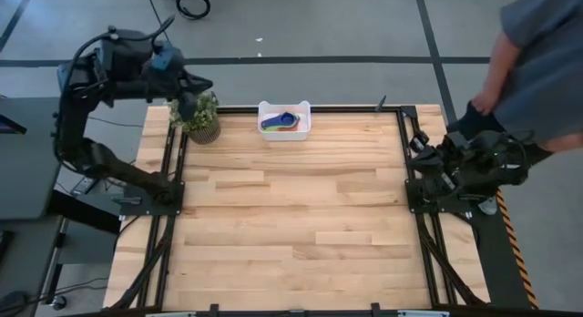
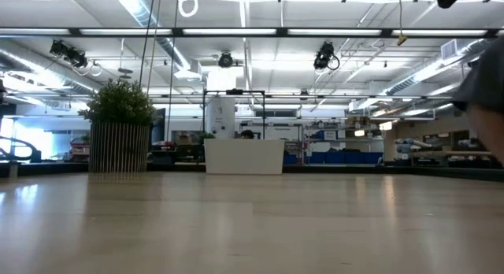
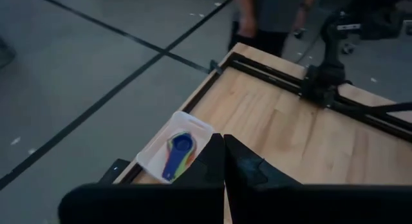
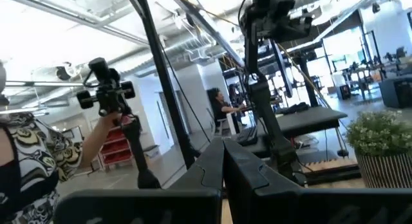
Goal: Nest measuring cups in basket
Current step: Return to Home Position
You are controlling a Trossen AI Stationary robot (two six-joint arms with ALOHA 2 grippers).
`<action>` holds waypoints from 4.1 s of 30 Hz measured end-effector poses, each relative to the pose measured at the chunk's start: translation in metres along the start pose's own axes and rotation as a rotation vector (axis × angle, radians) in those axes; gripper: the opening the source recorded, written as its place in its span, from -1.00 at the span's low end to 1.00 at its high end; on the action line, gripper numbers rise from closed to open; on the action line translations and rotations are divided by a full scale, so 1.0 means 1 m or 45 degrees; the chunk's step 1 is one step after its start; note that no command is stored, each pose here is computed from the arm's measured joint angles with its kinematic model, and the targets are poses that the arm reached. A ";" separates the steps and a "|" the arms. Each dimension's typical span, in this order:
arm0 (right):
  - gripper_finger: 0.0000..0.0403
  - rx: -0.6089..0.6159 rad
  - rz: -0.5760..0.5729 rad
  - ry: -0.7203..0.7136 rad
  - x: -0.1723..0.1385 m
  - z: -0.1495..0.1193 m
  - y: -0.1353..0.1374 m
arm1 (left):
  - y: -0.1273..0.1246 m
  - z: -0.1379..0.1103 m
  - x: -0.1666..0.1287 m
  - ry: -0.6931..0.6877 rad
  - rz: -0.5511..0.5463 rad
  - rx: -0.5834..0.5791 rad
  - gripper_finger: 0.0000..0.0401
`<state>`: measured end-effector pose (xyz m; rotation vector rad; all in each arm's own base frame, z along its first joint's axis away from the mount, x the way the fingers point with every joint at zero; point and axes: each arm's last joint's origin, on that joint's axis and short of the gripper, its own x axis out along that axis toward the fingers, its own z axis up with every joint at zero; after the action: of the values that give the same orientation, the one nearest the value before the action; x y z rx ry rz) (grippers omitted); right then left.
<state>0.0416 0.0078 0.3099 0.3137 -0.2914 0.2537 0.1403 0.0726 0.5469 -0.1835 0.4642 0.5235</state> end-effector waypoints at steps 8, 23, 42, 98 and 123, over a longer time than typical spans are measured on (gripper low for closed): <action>-0.93 -0.060 -0.026 0.007 -0.011 0.001 0.001 | -0.004 -0.013 -0.033 -0.046 0.098 -0.035 -0.99; -0.93 -0.055 -0.040 -0.012 0.003 -0.034 -0.012 | 0.005 -0.063 -0.075 -0.074 0.241 -0.128 -0.99; -0.93 -0.087 -0.062 -0.009 0.012 -0.092 -0.031 | 0.016 -0.229 -0.011 -0.494 -0.061 -0.134 -0.99; -0.93 -0.286 -0.091 0.173 0.011 -0.131 -0.044 | 0.005 -0.360 0.116 -0.594 -0.115 0.122 -0.99; -0.93 -0.285 -0.091 0.173 0.011 -0.131 -0.044 | 0.005 -0.360 0.116 -0.601 -0.114 0.119 -0.99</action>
<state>0.0957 0.0138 0.1826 0.0846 -0.1721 0.1687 0.0906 0.0253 0.1748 0.0121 0.0197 0.4386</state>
